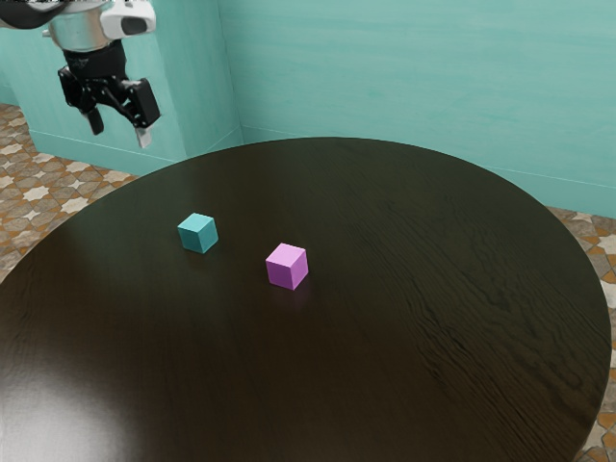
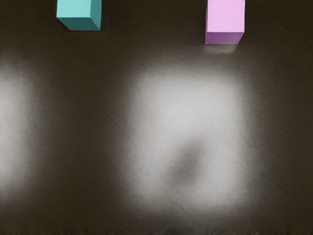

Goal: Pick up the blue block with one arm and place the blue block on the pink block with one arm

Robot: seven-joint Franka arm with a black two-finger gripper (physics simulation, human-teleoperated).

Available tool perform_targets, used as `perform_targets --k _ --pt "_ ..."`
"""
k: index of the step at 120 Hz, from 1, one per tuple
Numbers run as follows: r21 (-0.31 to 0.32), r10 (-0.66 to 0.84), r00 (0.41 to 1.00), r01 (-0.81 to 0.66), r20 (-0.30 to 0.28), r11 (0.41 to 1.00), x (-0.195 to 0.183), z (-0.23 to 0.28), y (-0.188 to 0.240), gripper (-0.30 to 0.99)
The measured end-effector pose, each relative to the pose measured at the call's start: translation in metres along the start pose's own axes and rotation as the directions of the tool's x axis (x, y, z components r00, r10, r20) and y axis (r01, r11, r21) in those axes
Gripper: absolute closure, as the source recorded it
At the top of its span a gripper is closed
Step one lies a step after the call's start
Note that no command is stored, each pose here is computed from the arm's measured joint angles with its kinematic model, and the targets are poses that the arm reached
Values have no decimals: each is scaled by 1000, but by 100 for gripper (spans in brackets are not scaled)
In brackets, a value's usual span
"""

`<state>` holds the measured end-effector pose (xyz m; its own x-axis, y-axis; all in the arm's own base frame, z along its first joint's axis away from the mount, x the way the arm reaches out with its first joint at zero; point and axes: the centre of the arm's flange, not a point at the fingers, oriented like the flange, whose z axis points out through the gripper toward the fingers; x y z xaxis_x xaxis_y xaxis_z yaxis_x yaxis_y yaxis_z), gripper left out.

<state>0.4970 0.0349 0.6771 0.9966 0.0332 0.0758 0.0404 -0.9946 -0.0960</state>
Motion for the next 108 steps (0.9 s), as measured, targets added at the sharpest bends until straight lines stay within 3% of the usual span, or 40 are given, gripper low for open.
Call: perform_targets --k 31,50,64,79,108 --pt "42 -75 997 74 27 996 1 15 -47 0" --pt "70 -158 984 152 78 986 45 94 -82 0" --pt "67 -196 979 192 56 979 72 142 -99 0" --pt "47 -188 982 186 31 981 109 196 -91 0" --pt "34 -224 974 225 -28 974 179 307 -128 0"
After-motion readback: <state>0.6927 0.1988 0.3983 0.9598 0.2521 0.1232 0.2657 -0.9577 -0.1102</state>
